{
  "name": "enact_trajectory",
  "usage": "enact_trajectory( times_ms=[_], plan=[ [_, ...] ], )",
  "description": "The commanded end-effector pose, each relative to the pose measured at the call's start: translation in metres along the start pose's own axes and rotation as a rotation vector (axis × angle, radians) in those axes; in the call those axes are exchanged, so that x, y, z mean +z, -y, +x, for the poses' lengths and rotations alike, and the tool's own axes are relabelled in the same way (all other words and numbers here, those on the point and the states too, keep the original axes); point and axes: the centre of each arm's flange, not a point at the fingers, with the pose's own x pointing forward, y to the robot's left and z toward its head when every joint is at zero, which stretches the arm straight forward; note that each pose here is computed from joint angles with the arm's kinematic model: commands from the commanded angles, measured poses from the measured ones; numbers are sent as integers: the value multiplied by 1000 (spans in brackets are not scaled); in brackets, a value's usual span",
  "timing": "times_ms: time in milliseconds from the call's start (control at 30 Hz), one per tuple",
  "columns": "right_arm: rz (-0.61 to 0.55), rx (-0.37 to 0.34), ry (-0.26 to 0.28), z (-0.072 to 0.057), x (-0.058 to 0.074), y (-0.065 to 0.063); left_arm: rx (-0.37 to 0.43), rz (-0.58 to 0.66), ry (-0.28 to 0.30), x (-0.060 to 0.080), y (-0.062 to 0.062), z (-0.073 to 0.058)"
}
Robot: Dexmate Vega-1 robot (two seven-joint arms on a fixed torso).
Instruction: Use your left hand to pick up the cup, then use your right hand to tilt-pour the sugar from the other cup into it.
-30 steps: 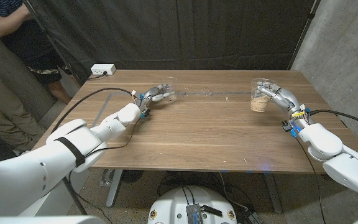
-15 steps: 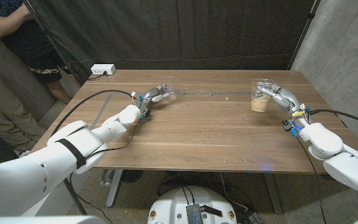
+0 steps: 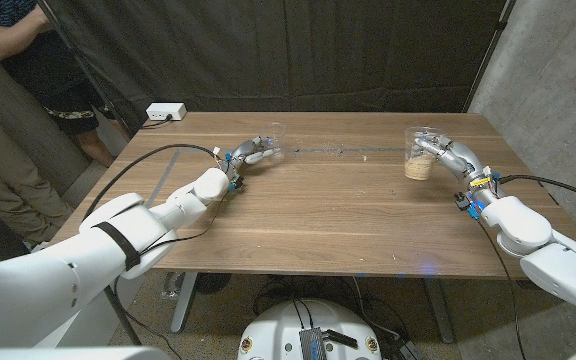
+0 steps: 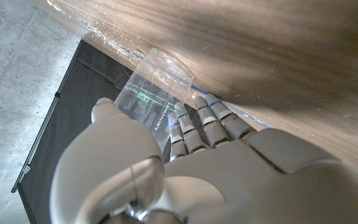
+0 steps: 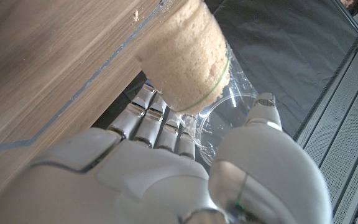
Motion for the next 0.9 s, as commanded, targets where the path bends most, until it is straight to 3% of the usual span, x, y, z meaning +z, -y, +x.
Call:
enact_trajectory(
  times_ms=[33,333,900],
  plan=[
    [-3,-8,-3,2,0,0,11,-1,10,5,0,3],
    [-6,-5,-6,5,1,-1,20,-10,47,11,-3,2],
    [6,-6,0,13,0,-3,29,-35,173,31,-15,-2]
  ],
)
